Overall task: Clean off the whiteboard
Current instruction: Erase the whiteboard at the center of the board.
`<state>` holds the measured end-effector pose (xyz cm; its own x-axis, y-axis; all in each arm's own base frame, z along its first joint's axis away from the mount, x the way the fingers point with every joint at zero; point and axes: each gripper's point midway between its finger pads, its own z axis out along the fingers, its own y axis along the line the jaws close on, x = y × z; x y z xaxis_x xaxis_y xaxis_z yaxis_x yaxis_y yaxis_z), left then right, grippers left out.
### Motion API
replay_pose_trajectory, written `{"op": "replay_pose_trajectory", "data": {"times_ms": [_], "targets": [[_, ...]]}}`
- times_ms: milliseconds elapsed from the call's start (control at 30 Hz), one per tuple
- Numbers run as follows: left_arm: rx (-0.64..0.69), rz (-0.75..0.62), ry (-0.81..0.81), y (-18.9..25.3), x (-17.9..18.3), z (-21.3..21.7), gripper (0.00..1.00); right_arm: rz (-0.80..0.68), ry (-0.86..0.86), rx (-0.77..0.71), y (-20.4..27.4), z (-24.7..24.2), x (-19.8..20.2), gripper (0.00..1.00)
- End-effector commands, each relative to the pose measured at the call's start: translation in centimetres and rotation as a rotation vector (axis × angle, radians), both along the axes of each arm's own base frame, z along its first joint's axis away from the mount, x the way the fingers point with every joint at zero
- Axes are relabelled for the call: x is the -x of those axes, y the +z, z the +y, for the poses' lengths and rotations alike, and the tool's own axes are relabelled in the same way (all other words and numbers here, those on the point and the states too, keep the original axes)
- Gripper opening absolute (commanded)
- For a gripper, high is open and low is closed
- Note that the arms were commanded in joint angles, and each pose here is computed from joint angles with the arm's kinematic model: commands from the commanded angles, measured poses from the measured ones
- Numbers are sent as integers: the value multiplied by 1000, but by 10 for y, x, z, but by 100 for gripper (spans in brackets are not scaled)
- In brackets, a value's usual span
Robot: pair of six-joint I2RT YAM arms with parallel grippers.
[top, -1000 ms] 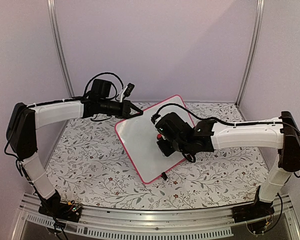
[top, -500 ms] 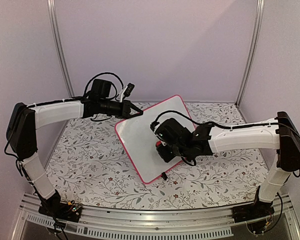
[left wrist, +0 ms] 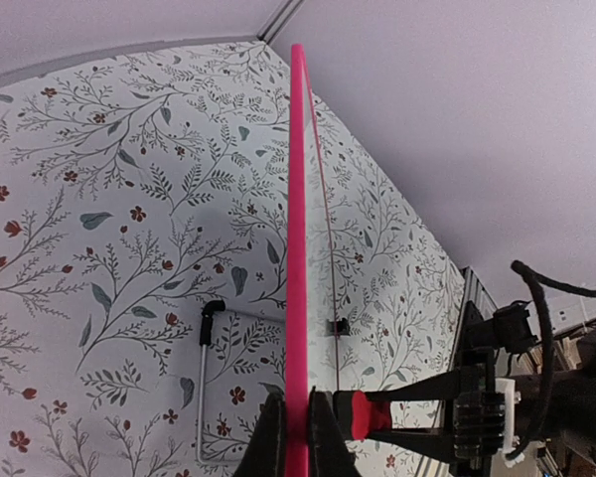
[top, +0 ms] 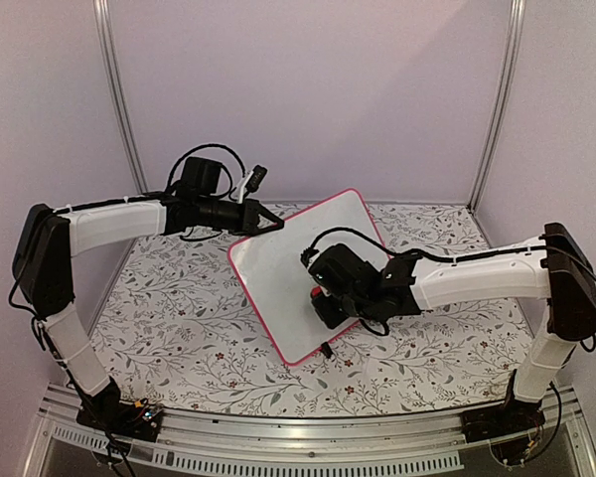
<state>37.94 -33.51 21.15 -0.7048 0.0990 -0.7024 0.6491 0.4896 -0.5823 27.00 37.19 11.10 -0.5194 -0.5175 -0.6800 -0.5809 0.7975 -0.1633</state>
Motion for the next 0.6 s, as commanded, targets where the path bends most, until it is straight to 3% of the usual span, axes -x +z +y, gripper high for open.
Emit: {"op": "replay_pose_trajectory", "data": {"times_ms": [0, 567], "targets": [[-62, -3, -2, -20, 2, -7, 0, 75, 2, 65, -35, -12, 12, 0], [-63, -3, -1, -20, 3, -7, 0, 119, -11, 108, -51, -31, 29, 0]]}}
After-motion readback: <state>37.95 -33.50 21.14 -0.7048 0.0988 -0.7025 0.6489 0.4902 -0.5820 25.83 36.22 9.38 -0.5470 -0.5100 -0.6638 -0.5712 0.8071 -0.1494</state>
